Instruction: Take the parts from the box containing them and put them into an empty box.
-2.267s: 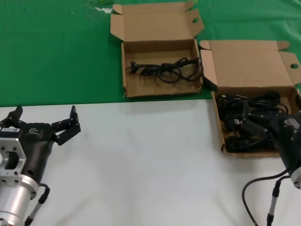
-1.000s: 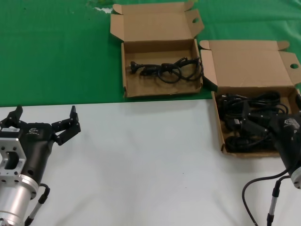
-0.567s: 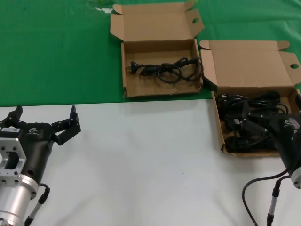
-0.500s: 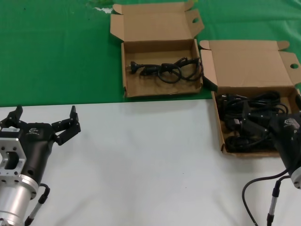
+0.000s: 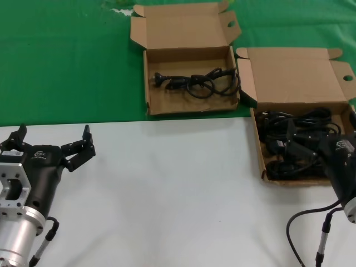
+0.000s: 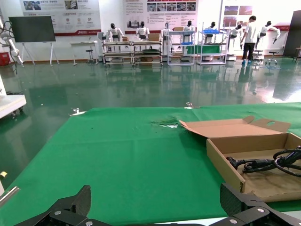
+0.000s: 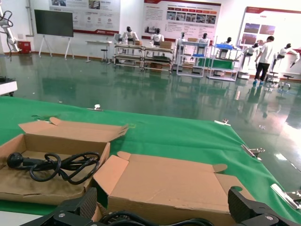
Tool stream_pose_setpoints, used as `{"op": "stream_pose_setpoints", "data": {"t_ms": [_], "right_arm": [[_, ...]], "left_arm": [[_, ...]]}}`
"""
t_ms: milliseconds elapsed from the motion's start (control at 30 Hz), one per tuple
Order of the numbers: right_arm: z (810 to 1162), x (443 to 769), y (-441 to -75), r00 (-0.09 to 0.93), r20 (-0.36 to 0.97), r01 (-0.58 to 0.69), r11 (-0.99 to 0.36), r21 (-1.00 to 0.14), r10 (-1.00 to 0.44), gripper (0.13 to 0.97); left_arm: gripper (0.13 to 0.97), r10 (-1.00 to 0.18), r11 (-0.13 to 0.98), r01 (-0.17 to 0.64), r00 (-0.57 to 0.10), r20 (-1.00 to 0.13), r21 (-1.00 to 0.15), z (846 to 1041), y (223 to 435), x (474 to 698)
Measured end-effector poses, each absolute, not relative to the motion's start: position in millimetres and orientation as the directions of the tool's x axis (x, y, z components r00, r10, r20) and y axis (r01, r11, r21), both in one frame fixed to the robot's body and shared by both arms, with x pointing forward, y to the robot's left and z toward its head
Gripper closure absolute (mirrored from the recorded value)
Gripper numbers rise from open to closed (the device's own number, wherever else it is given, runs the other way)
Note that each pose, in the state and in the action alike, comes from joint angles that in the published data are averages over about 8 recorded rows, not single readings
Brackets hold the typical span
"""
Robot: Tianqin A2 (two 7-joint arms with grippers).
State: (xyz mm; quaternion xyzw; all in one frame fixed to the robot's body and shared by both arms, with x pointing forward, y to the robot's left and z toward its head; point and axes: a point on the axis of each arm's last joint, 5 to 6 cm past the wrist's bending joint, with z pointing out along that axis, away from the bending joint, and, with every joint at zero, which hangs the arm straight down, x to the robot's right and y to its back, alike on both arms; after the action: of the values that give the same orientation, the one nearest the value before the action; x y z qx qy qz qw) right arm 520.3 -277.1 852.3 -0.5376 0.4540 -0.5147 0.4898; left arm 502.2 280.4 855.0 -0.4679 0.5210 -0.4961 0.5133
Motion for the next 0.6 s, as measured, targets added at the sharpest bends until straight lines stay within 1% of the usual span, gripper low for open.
{"op": "stream_pose_setpoints", "data": {"t_ms": [600], "right_arm": [[852.3, 520.3, -277.1, 0.058, 0.109, 0.016, -0.108, -0.994, -0.992, 0.130]], "left_arm": [[0.132, -0.997, 0.070, 0.022, -0.035, -0.071, -0.997, 855.0, 280.4, 502.2]]}}
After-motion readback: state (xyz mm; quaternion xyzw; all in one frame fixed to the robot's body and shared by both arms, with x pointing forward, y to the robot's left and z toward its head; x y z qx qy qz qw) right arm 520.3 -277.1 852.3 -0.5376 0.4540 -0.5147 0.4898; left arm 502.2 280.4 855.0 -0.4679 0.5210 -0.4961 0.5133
